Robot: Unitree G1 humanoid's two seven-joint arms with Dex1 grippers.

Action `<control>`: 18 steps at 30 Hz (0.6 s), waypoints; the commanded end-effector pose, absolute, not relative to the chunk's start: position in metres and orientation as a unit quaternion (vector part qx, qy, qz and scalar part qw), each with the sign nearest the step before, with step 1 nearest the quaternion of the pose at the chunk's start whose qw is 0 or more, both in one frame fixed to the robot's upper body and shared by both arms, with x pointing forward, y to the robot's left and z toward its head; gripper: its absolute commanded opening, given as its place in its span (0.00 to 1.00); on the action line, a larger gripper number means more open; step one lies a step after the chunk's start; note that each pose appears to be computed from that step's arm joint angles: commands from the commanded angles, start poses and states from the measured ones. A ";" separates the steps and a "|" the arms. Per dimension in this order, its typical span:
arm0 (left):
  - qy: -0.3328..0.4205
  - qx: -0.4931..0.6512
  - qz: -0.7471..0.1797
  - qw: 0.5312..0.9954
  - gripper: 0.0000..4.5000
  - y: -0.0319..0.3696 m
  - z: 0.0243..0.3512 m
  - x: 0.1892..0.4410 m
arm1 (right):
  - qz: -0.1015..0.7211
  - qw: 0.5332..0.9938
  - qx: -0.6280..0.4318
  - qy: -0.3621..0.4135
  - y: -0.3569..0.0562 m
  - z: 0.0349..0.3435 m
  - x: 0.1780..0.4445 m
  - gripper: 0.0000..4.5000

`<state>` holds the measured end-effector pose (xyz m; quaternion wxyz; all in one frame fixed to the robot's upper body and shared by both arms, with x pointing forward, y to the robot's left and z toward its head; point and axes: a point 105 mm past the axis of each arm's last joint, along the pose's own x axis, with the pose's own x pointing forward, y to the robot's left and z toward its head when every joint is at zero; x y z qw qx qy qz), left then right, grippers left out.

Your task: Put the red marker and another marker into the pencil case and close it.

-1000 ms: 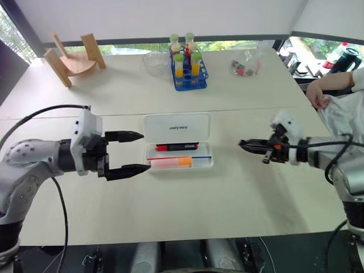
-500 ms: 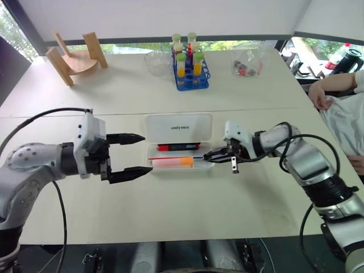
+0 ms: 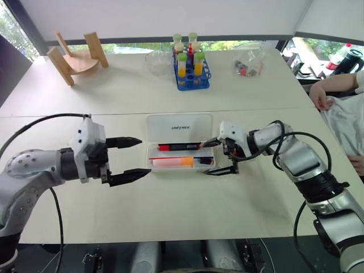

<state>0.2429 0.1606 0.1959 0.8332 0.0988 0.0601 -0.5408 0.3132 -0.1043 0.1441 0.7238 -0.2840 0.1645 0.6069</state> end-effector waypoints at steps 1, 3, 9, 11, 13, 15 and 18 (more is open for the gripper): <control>0.060 0.091 -0.500 0.859 1.00 0.179 0.203 0.256 | 0.594 0.752 -0.266 0.098 -0.107 0.197 0.309 0.99; 0.065 0.072 -0.469 0.878 1.00 0.196 0.203 0.269 | 0.580 0.771 -0.247 0.084 -0.116 0.216 0.304 0.99; 0.063 0.067 -0.419 0.903 1.00 0.231 0.194 0.302 | 0.535 0.809 -0.229 0.080 -0.137 0.232 0.290 0.99; 0.065 0.063 -0.416 0.905 0.88 0.237 0.188 0.315 | 0.522 0.819 -0.223 0.082 -0.142 0.232 0.288 1.00; 0.059 0.063 -0.405 0.910 0.69 0.241 0.184 0.329 | 0.514 0.826 -0.217 0.082 -0.144 0.233 0.286 1.00; 0.052 0.070 -0.377 0.922 0.47 0.246 0.178 0.354 | 0.504 0.832 -0.217 0.081 -0.146 0.232 0.286 1.00; 0.049 0.079 -0.355 0.930 0.12 0.242 0.169 0.382 | 0.494 0.838 -0.216 0.079 -0.147 0.234 0.286 1.00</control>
